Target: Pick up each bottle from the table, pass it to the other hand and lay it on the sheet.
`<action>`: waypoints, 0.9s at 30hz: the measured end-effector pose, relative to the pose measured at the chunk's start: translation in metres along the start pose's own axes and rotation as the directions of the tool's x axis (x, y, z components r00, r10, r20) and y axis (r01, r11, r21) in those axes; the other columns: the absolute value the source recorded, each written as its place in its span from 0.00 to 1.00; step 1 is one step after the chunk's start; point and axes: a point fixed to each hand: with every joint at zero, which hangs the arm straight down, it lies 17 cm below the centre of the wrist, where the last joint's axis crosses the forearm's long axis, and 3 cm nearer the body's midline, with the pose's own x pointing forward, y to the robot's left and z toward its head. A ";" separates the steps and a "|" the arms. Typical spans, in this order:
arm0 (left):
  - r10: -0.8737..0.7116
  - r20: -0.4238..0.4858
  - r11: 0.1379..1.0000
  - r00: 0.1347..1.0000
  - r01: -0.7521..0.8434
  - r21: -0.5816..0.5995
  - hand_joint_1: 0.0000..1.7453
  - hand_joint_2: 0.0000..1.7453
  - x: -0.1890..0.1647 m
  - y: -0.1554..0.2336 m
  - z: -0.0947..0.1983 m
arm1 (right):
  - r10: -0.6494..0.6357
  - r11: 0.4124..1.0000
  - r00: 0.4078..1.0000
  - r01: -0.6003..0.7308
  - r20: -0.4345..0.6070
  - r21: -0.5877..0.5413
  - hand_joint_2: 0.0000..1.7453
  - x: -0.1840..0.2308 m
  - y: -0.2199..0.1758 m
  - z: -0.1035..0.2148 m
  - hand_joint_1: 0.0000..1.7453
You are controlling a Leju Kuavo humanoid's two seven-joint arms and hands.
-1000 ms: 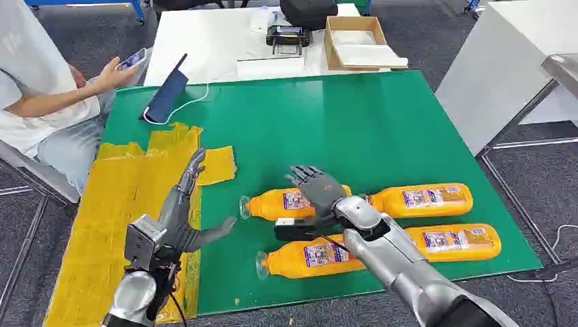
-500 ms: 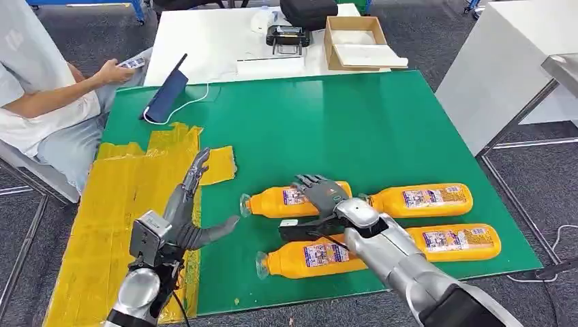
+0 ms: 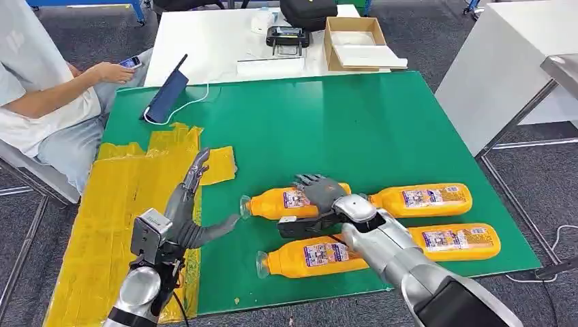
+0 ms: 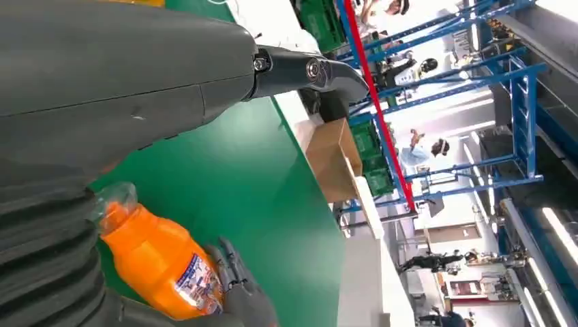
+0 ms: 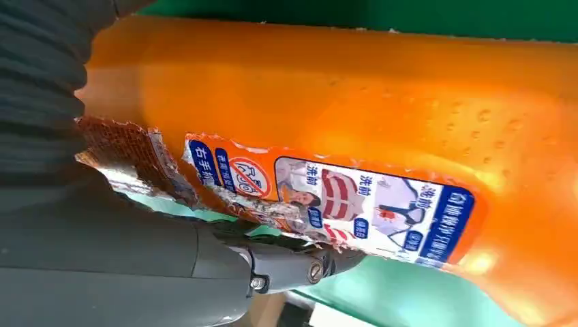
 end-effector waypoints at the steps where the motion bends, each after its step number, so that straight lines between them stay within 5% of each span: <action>1: 0.000 -0.001 1.000 1.000 0.000 0.000 0.00 1.00 0.000 0.000 0.000 | 0.002 1.000 1.000 -0.002 -0.010 0.007 1.00 -0.003 0.001 0.000 0.69; 2: 0.000 -0.003 1.000 1.000 0.000 0.001 0.00 1.00 -0.001 0.000 0.000 | 0.004 1.000 1.000 -0.004 -0.018 0.011 1.00 -0.005 0.001 0.000 0.79; 4: 0.000 -0.007 1.000 1.000 0.000 0.001 0.00 1.00 -0.003 0.000 0.001 | 0.008 1.000 0.999 -0.007 -0.032 0.020 1.00 -0.009 0.003 0.000 0.82; 18: 0.006 -0.012 1.000 1.000 -0.006 0.004 0.00 1.00 -0.005 -0.001 0.000 | 0.017 0.999 0.998 -0.015 -0.055 0.038 1.00 -0.018 0.004 0.000 0.86; 23: 0.007 -0.012 1.000 1.000 -0.007 0.004 0.00 1.00 -0.005 -0.001 0.000 | 0.016 0.999 0.998 -0.014 -0.057 0.040 1.00 -0.019 0.003 -0.001 1.00; 27: 0.008 -0.012 1.000 1.000 -0.008 0.005 0.00 1.00 -0.005 -0.001 0.000 | 0.008 1.000 0.998 -0.007 -0.058 0.014 1.00 -0.019 0.000 -0.002 1.00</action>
